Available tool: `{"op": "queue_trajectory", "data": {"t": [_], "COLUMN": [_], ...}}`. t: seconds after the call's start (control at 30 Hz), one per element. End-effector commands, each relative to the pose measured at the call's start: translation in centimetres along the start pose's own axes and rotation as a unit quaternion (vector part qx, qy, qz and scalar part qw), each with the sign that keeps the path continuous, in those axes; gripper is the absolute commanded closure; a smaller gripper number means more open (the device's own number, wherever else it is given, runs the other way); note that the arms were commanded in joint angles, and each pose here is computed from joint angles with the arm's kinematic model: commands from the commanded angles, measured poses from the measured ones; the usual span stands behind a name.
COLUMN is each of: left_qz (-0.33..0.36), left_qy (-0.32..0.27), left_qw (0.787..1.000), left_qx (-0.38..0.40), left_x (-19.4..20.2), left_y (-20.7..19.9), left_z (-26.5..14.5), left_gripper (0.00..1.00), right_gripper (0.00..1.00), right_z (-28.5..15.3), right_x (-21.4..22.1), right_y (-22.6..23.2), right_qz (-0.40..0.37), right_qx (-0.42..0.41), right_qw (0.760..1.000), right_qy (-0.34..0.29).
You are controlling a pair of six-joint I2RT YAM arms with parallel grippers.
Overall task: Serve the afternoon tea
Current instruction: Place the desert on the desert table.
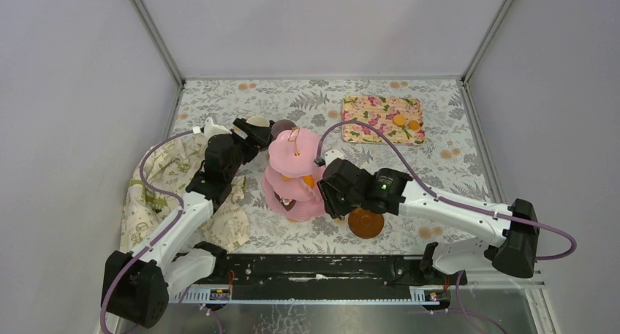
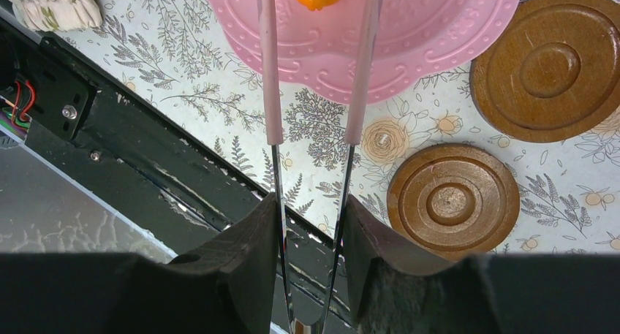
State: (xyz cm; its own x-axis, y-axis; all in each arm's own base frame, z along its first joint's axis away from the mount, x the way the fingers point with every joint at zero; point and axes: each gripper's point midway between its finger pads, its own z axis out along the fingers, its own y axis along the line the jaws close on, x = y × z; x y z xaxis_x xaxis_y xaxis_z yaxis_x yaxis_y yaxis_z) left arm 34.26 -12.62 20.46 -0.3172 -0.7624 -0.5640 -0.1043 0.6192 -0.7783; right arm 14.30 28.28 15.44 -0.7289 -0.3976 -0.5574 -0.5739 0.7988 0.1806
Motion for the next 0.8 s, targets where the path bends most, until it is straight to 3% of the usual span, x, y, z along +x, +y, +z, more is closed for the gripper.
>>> {"op": "queue_trajectory", "data": {"t": [0.0,0.37,0.77], "left_qz": [0.004,0.006,-0.001], "left_qy": [-0.025,-0.028,-0.032], "left_qw": [0.999,0.999,0.999], "left_qx": [0.033,0.032,0.042], "left_x": [-1.7,-1.9,-2.3], "left_y": [-2.0,-1.9,-2.4], "left_z": [-0.2,-0.3,-0.7], "left_gripper": [0.13,0.13,0.13], "right_gripper": [0.59,0.61,0.61], "right_z": [-1.8,-3.1,-4.8], "right_x": [-1.8,-2.0,-1.9], "right_y": [0.6,-1.1,-6.8], "right_qz": [0.009,0.028,0.085], "right_qx": [-0.013,0.02,0.132], "right_qw": [0.999,0.997,0.981], "right_qy": [-0.043,-0.071,-0.114]}}
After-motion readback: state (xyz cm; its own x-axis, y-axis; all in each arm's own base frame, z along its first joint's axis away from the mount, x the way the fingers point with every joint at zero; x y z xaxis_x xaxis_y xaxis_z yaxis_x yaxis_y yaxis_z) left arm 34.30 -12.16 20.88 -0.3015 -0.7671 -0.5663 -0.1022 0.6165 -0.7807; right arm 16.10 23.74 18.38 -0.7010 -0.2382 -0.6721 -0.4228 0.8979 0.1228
